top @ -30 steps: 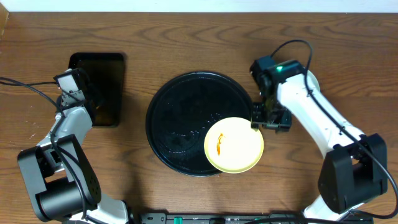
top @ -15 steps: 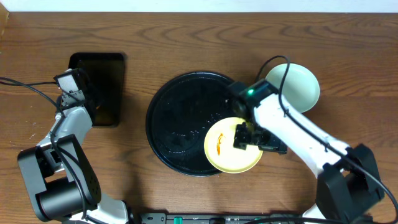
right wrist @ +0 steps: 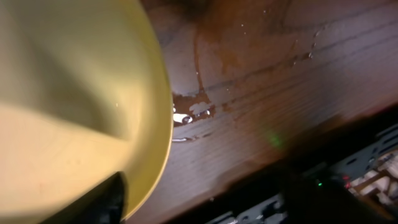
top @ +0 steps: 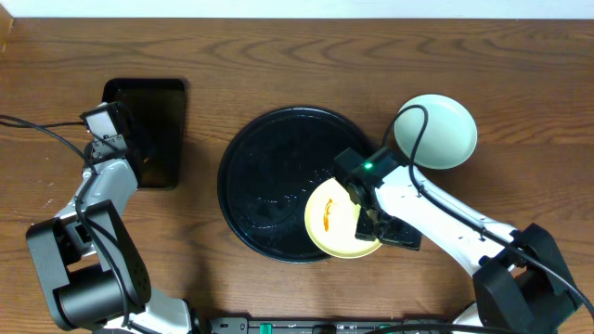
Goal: Clean dirty plates on tray and stack at the side
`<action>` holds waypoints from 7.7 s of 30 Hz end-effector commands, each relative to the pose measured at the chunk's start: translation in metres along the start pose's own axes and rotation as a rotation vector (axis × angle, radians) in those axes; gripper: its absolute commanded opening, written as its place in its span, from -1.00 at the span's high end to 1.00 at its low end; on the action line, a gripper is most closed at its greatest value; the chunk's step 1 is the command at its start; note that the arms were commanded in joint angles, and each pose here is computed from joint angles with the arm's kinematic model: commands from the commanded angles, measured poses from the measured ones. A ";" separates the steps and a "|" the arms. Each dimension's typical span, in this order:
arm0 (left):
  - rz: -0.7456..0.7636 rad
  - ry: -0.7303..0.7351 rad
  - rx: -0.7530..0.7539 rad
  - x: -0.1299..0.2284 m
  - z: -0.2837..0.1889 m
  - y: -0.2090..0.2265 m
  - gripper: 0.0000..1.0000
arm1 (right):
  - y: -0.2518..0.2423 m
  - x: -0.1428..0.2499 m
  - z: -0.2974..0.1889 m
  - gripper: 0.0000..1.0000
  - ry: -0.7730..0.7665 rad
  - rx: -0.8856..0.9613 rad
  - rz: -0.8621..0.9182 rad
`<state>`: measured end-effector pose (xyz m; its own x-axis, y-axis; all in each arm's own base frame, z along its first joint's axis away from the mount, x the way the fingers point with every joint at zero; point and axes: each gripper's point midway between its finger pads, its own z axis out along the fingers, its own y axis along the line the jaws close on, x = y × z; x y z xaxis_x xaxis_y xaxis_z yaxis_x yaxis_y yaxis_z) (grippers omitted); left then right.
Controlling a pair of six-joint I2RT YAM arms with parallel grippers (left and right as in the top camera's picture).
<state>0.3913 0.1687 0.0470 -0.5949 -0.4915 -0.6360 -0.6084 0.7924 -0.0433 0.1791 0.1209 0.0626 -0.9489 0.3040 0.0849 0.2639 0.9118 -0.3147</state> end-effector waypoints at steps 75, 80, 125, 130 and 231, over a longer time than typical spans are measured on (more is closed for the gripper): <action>0.011 0.021 -0.010 0.008 0.001 0.004 0.85 | 0.139 -0.117 -0.045 0.39 -0.330 -0.540 -0.292; 0.011 0.021 -0.010 0.008 0.001 0.004 0.85 | 0.128 -0.121 -0.048 0.14 -0.330 -0.520 -0.338; 0.010 0.020 -0.010 0.008 0.001 0.004 0.84 | 0.148 -0.138 0.002 0.81 -0.203 -0.474 -0.441; 0.010 0.020 -0.010 0.008 0.001 0.004 0.85 | 0.165 -0.134 -0.005 0.98 -0.238 -0.507 -0.470; -0.022 -0.156 0.177 -0.051 -0.022 -0.023 0.85 | 0.169 -0.129 -0.005 0.98 -0.281 -0.441 -0.483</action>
<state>0.4235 0.1627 0.1124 -0.4506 -0.4825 -0.7511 -0.5134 0.8284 -0.2242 0.3448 0.2413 0.0076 -0.9715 -0.1921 -0.1387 -0.2129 0.9647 0.1552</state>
